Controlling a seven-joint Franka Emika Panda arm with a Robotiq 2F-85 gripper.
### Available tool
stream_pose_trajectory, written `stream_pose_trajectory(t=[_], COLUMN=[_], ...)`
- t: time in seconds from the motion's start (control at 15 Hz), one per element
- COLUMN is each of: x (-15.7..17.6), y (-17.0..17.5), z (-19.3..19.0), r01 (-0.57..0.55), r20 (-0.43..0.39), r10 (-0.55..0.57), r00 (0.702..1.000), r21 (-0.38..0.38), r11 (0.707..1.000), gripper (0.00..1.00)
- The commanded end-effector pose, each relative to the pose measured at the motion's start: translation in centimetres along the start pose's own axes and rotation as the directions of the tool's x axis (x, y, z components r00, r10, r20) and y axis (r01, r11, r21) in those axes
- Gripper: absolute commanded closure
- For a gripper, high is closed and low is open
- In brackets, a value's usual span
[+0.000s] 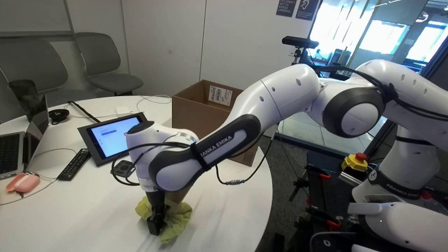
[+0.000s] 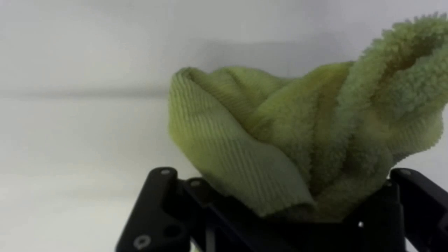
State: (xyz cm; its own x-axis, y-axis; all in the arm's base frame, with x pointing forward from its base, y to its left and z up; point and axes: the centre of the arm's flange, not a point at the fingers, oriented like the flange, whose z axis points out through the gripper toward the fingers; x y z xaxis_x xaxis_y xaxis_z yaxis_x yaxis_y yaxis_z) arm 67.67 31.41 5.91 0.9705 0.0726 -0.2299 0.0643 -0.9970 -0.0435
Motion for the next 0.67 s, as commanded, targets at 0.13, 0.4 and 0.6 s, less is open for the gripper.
stream_pose_trajectory(t=[0.13, 0.4, 0.6], x=[-3.6, -4.7, -6.5], y=[6.4, 10.1, 13.0], z=[-9.4, -16.3, -21.4], r01=[0.057, 0.081, 0.085], r20=[-0.038, -0.08, -0.11], r10=[-0.057, -0.081, -0.085], r00=[0.998, 0.994, 0.99], r21=[0.002, -0.001, -0.01], r11=[0.998, 0.997, 0.996], gripper=[0.92, 0.92, 0.92])
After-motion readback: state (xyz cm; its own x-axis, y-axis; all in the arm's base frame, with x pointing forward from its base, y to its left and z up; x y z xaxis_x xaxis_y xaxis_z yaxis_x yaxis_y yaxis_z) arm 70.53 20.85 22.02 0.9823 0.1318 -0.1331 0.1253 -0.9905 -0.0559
